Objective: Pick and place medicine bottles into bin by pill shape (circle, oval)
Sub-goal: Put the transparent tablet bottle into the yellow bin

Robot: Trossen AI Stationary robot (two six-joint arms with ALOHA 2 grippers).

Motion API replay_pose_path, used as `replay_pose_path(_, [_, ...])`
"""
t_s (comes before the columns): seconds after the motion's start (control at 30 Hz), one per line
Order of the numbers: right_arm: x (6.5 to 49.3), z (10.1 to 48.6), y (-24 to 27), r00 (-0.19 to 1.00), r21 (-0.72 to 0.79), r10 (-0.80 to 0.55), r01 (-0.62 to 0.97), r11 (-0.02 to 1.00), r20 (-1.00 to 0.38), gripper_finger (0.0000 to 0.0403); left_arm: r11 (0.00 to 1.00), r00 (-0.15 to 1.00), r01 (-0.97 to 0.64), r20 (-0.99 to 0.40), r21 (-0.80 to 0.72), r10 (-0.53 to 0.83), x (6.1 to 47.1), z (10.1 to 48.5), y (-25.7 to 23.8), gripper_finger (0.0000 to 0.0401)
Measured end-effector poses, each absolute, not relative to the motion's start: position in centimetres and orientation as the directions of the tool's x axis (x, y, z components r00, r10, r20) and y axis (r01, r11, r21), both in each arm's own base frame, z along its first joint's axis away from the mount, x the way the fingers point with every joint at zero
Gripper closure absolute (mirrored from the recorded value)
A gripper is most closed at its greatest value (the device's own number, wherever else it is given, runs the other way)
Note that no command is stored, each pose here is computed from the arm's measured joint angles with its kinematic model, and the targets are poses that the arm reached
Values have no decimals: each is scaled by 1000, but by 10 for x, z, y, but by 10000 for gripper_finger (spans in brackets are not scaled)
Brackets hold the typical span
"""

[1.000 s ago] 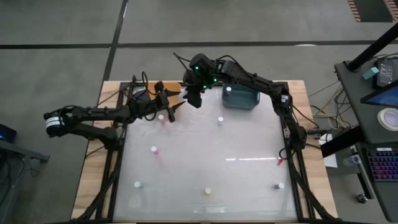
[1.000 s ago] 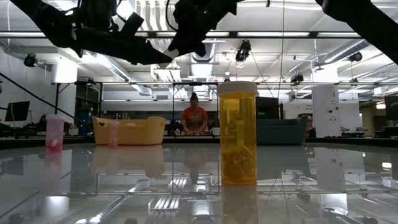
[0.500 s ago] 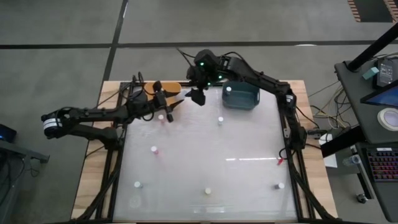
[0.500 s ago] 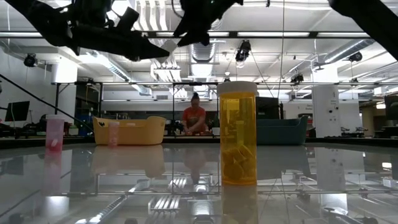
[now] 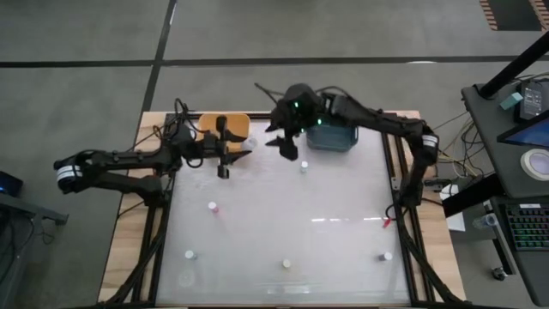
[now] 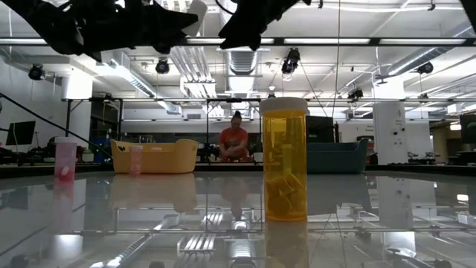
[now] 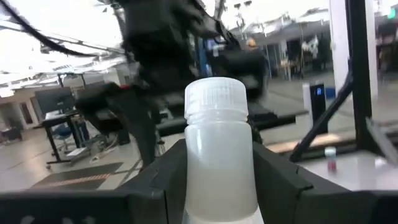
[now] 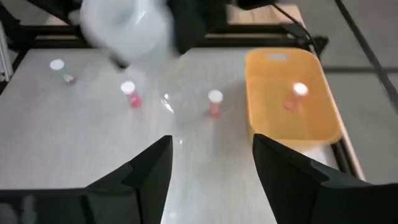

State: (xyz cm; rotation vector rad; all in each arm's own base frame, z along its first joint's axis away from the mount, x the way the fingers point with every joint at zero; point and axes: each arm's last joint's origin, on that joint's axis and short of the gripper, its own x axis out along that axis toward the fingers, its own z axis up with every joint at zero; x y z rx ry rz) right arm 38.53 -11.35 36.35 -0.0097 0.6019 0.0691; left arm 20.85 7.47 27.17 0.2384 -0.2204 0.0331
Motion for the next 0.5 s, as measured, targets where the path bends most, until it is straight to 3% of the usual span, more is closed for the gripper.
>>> replay_pose_path(0.2, [376, 336, -91, 943, -100, 67, -105, 989, -327, 193, 990, 954, -40, 298, 139, -3, 214, 273, 77, 268])
replay_pose_path(0.4, [357, 304, -73, 992, -234, -53, 24, 972, -116, 193, 1000, 921, 8, 388, 23, -16, 218, 275, 79, 268])
replay_pose_path(0.5, [347, 296, -62, 998, -268, -50, 55, 962, 22, 193, 1000, 926, 20, 377, 6, -20, 223, 269, 79, 267])
